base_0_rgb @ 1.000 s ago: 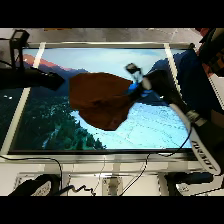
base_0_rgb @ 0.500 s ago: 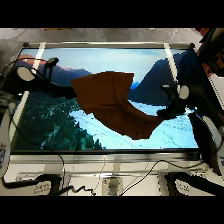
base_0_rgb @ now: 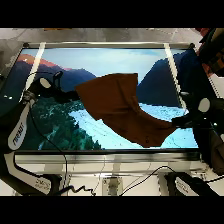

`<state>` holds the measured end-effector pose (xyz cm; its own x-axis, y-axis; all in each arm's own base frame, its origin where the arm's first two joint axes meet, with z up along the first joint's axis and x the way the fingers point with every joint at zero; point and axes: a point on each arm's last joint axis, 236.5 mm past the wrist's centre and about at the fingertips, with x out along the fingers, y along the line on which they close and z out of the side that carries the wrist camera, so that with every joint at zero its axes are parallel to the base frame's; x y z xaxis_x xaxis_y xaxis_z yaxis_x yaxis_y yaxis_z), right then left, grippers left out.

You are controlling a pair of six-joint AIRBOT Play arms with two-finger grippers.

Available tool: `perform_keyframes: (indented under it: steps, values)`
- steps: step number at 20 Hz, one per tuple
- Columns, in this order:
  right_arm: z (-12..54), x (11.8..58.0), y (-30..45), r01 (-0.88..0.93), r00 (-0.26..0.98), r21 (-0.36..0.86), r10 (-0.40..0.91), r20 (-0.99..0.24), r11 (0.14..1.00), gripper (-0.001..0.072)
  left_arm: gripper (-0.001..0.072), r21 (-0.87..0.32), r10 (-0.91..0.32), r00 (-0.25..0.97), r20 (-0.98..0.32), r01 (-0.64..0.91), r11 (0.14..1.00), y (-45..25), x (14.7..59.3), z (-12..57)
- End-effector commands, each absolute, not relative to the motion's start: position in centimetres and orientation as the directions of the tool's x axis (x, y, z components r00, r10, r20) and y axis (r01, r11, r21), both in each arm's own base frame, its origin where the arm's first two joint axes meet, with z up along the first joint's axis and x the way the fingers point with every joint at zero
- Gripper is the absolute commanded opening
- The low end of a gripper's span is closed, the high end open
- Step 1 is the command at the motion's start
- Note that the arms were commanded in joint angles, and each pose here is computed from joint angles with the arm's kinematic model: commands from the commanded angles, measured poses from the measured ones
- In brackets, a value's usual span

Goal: Fold the clothes and pants, and hang the long-sleeved shirts on hangers.

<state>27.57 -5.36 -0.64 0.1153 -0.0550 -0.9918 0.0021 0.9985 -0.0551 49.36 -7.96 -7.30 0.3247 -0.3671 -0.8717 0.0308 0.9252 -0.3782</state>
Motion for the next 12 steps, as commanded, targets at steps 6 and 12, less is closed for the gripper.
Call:
perform_keyframes:
  steps: [6, 12]
  values:
    - [0.9, 31.7, -9.5, 0.239, 0.346, 0.002, -0.083, -0.935, 0.971, 0.0012, 0.0663, -0.664, -0.498, 0.492, -0.714, -0.252, 0.704, -11.5, 55.0, -10.7]
    - [0.9, 31.7, -9.5, 0.239, 0.345, 0.002, -0.082, -0.935, 0.971, 0.0013, 0.0017, -0.674, -0.488, 0.51, -0.708, -0.281, 0.684, -11.3, 55.6, -11.6]
